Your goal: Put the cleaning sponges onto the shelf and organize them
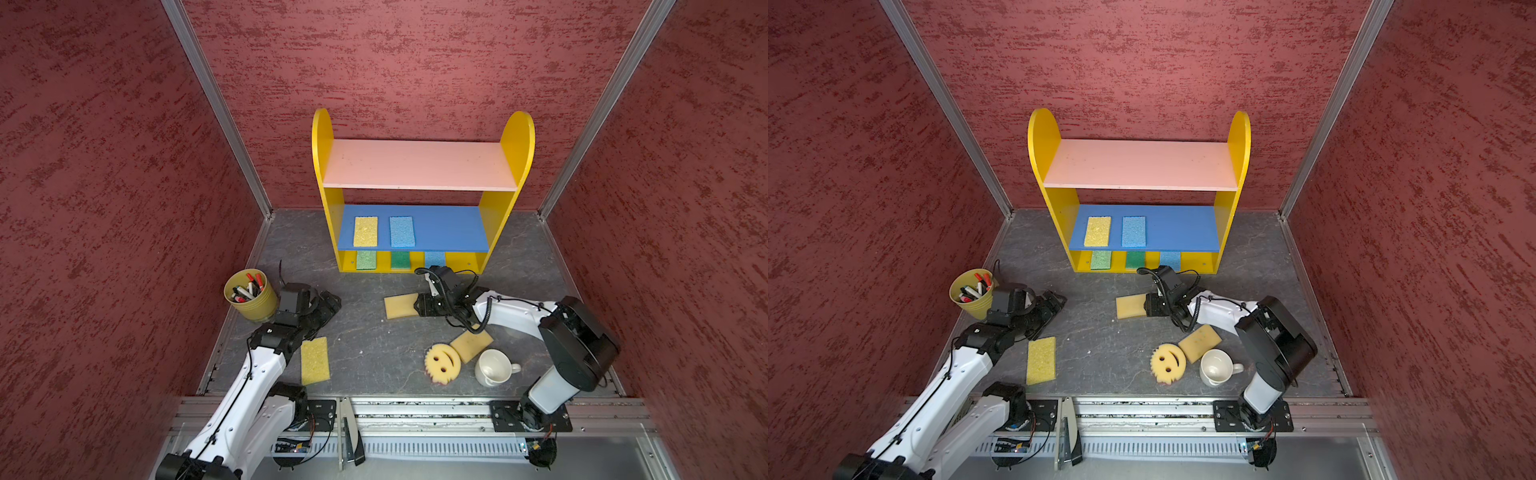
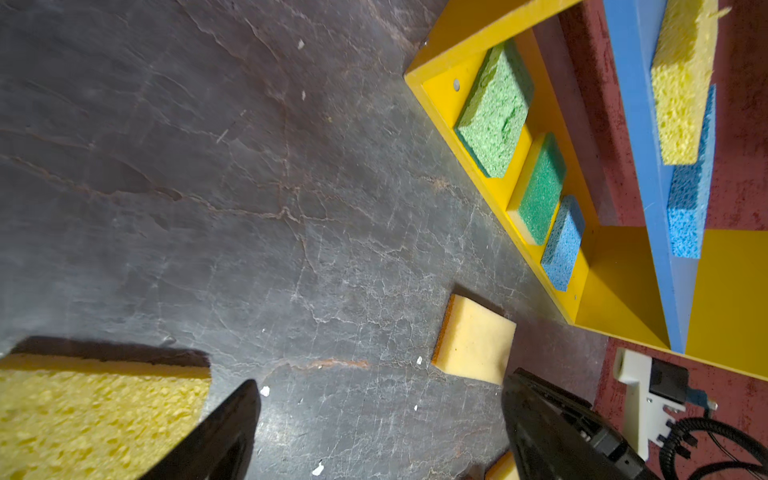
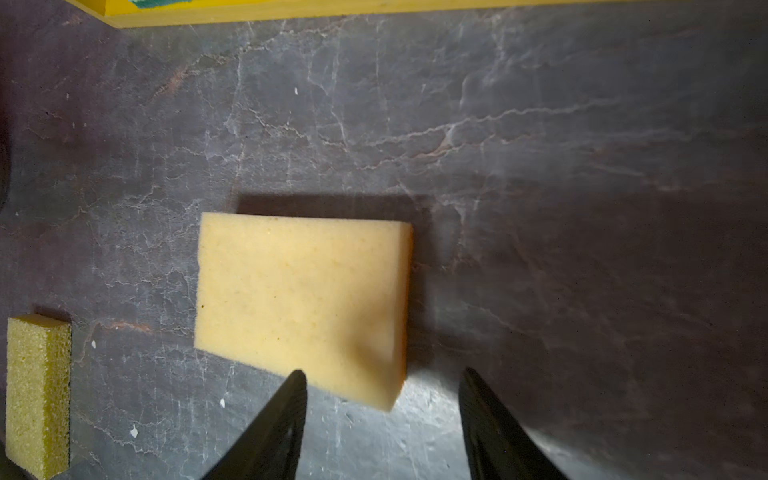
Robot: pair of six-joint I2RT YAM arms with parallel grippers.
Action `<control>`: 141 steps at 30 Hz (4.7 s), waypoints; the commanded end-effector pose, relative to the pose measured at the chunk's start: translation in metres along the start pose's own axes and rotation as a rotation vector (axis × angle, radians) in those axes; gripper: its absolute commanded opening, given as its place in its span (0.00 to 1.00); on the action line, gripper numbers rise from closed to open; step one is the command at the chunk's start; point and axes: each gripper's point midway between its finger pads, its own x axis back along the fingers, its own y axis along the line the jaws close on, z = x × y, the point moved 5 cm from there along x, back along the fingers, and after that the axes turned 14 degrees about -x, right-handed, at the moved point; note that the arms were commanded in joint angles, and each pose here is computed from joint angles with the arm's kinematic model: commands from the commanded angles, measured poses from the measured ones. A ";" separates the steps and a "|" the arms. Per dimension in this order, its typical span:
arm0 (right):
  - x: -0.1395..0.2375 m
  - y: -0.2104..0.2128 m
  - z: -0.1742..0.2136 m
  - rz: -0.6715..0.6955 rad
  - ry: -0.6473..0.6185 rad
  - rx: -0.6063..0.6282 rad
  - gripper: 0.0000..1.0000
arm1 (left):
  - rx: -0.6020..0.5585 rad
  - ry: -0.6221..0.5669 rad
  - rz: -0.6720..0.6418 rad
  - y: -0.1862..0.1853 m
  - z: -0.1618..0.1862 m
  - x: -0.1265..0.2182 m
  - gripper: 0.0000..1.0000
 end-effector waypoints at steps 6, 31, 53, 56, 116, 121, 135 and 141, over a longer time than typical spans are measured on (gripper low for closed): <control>-0.019 0.017 -0.012 -0.093 -0.002 -0.040 0.49 | -0.034 0.017 0.011 -0.014 0.004 -0.016 0.90; 0.039 0.073 0.003 -0.558 0.114 0.128 0.00 | -0.170 0.020 0.259 -0.084 0.002 -0.014 0.97; 0.033 0.080 0.005 -0.611 0.168 0.082 0.00 | -0.184 -0.073 0.398 -0.129 -0.006 0.006 0.98; 0.034 0.083 0.005 -0.640 0.180 0.075 0.00 | -0.185 -0.061 0.409 -0.131 -0.003 0.005 0.98; 0.090 0.185 0.054 -0.038 -0.922 1.016 0.38 | -0.155 0.259 0.326 -0.144 0.011 0.004 0.05; 0.097 0.176 0.049 -0.042 -0.899 0.974 0.12 | -0.166 0.239 0.330 -0.143 0.008 0.008 0.07; 0.112 0.135 0.024 -0.232 -0.693 0.657 0.00 | -0.172 0.000 0.421 -0.133 -0.009 0.043 0.86; 0.131 0.127 0.007 -0.428 -0.525 0.442 0.00 | -0.169 -0.071 0.454 -0.125 -0.011 0.053 0.89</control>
